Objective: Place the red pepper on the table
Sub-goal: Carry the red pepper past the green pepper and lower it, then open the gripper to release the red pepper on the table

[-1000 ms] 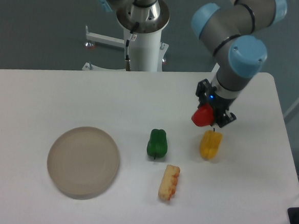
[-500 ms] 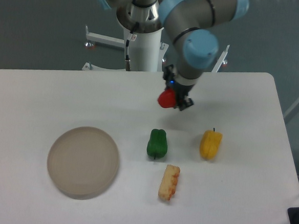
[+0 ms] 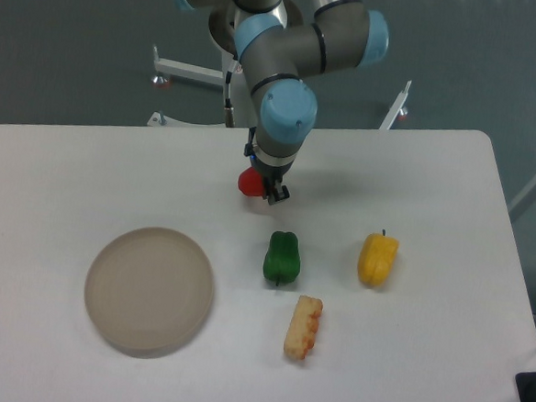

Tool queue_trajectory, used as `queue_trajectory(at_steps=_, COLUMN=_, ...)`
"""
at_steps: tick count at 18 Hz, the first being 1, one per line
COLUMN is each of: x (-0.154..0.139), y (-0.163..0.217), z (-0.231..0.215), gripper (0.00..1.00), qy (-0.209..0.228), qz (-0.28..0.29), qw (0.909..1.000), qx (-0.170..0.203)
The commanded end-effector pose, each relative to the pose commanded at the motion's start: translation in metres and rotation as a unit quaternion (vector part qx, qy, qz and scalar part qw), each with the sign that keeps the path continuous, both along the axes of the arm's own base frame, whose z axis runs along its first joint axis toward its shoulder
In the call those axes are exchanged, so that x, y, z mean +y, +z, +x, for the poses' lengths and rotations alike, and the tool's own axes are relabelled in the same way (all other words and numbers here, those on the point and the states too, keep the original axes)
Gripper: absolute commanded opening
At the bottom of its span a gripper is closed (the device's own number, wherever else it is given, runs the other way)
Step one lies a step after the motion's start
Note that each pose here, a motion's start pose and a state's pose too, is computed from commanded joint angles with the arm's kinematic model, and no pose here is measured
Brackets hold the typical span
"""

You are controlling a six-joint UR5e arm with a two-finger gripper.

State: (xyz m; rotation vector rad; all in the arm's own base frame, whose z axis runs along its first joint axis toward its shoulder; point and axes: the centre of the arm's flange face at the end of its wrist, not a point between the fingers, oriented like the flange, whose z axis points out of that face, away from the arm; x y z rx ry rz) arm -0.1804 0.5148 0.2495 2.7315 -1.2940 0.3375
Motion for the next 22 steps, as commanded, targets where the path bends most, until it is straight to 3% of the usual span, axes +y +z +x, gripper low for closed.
queue_trajectory(at_steps=2, x=0.002, y=-0.005, z=0.000, gripper=0.32, qy=-0.001, qz=-0.002, qw=1.0000, qx=-0.002)
queue_trajectory(at_steps=5, x=0.003, y=-0.009, z=-0.001, gripper=0.54, qy=-0.008, qz=-0.001, qw=1.0000, qx=-0.003)
queue_trajectory(at_steps=6, x=0.004, y=-0.008, z=0.000, gripper=0.67, qy=-0.010, qz=-0.001, qw=0.9999, qx=-0.003)
queue_trajectory(at_steps=7, x=0.003, y=-0.009, z=0.001, gripper=0.95, qy=-0.009, qz=-0.002, qw=1.0000, qx=-0.002)
queue_trajectory(at_steps=8, x=0.003, y=-0.008, z=0.001, gripper=1.00, qy=-0.008, qz=-0.002, qw=1.0000, qx=-0.002)
queue_trajectory(at_steps=14, x=0.010, y=0.010, z=-0.008, gripper=1.00, qy=-0.008, qz=0.015, qw=0.9998, qx=0.009)
queue_trajectory(at_steps=22, x=0.031, y=0.079, z=-0.067, gripper=1.00, qy=0.026, qz=0.075, qw=0.9957, qx=0.047)
